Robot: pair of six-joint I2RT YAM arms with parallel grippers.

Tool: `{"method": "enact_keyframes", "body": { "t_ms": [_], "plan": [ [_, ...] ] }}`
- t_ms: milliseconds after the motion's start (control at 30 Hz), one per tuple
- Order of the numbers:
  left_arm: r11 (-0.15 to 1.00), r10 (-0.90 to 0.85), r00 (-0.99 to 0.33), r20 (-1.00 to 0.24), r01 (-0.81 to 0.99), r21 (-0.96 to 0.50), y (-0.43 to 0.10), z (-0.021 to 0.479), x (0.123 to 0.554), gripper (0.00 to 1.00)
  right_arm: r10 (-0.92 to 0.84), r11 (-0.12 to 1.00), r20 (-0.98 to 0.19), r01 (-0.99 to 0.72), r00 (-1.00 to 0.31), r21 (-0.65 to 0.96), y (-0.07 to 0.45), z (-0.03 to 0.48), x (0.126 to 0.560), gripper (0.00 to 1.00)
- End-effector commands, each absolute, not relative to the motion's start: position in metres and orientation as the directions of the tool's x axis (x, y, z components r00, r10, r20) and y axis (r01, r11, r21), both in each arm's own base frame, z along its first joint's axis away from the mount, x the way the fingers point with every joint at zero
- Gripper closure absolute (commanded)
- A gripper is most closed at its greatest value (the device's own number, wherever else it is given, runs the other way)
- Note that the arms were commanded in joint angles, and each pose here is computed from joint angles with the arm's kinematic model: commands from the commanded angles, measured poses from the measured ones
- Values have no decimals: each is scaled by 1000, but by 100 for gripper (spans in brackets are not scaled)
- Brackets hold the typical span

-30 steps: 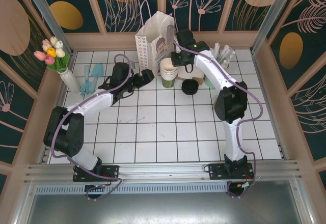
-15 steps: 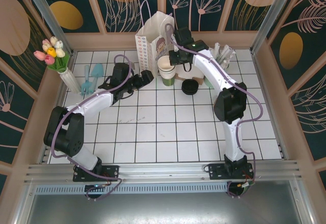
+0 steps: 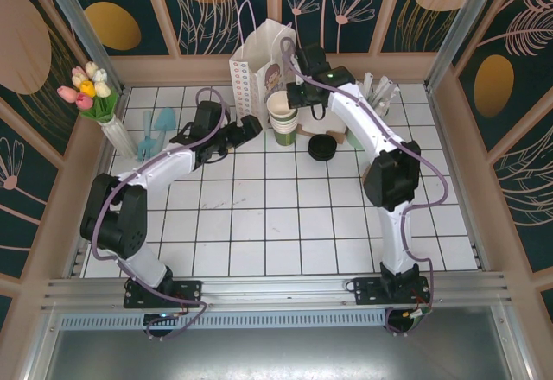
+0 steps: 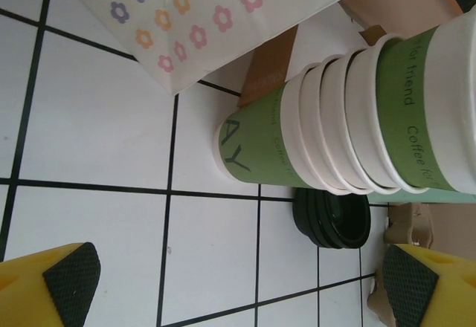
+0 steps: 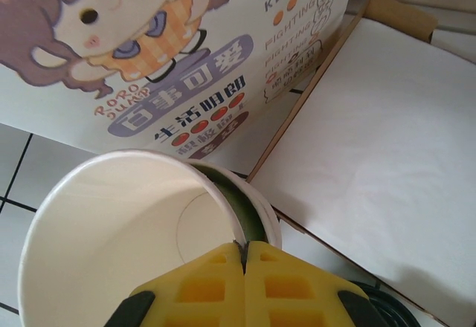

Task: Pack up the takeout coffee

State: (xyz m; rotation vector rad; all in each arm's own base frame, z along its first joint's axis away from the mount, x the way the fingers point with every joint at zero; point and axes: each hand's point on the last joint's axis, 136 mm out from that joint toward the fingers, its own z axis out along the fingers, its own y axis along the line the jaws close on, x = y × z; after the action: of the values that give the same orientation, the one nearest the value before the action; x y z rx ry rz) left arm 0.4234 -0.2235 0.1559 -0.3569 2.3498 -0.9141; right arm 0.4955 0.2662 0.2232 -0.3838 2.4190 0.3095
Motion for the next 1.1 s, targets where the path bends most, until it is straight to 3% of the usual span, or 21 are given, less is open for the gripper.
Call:
{"method": "enact_keyframes", "body": {
  "t_ms": [0,300,433,633,833,1067],
  "plan": [
    [734,-403,-801,-443,6,-679,-230,167,425,1,-143,928,-754,-352,-641,122,256,293,495,100],
    [752,-449,-767,-459,-46,-657,-216,175,426,1,-123,931,-794,-347,-595,116,247,328,482,100],
    [720,-492,-713,-500,-11,-693,-210,199,419,1,-110,922,-819,-365,-563,127,251,347,467,100],
    [761,-482,-659,-577,12,-649,-192,220,408,1,-111,916,-833,-382,-541,126,261,359,435,100],
    [784,-514,-617,-596,-55,-619,-168,221,391,1,-123,896,-794,-410,-595,168,281,331,390,100],
    [795,-583,-515,-628,-204,-571,-123,210,368,1,13,889,-730,-327,-683,322,295,273,359,100]
  ]
}}
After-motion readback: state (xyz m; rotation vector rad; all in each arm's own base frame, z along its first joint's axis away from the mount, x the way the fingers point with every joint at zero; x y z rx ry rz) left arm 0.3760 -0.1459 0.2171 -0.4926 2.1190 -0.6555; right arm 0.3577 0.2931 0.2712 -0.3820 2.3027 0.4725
